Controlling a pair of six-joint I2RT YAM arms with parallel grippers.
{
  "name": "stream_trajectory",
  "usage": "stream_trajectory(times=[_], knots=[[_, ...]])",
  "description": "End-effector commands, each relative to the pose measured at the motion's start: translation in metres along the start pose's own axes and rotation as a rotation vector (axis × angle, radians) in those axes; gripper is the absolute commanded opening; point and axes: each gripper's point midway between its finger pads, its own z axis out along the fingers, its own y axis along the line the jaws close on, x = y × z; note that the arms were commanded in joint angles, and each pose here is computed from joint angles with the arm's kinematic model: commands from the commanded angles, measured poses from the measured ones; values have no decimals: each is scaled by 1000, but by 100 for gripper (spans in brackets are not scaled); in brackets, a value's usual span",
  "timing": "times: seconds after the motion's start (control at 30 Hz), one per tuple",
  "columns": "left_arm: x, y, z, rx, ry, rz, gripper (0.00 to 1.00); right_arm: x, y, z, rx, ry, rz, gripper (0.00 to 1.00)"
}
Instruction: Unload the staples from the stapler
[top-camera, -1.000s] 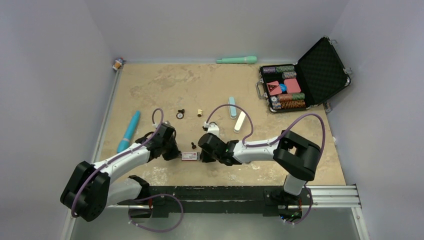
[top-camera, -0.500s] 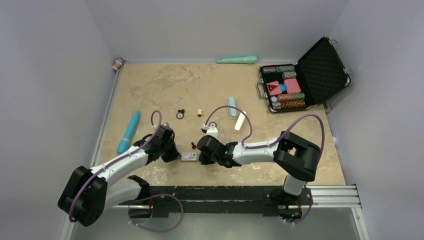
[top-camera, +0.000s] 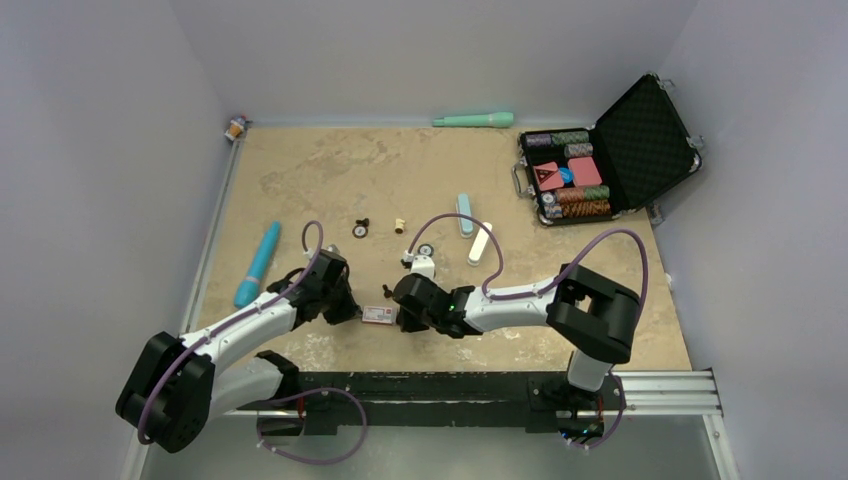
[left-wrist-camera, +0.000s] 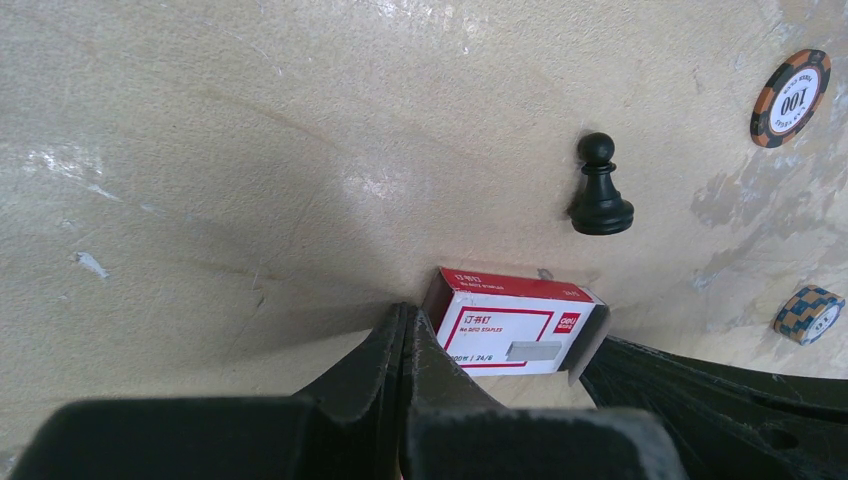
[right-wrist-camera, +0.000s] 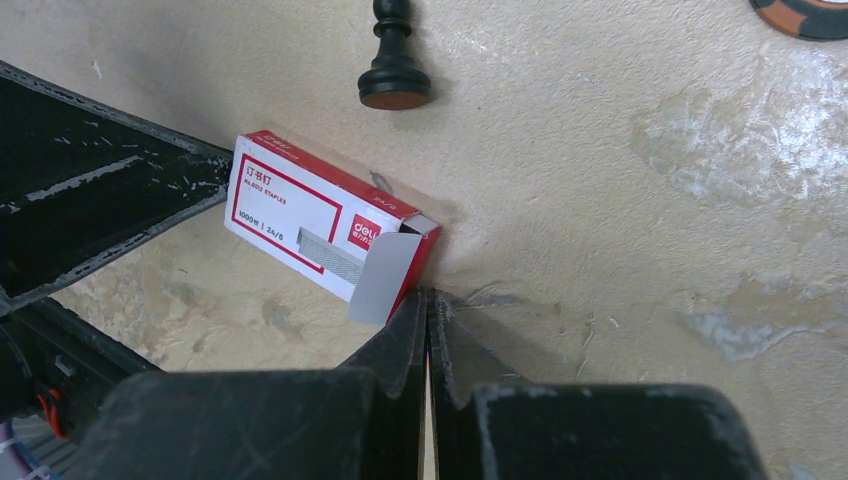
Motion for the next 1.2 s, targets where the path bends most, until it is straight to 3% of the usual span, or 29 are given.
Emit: stream_trajectory(times=[0.0,1.17], knots=[[26,31,3,-102,89,24,0,16,-17,3,63,35,-27,0],[24,27,3,-90,88,43,0,1,-27,6,137,9,15,0]])
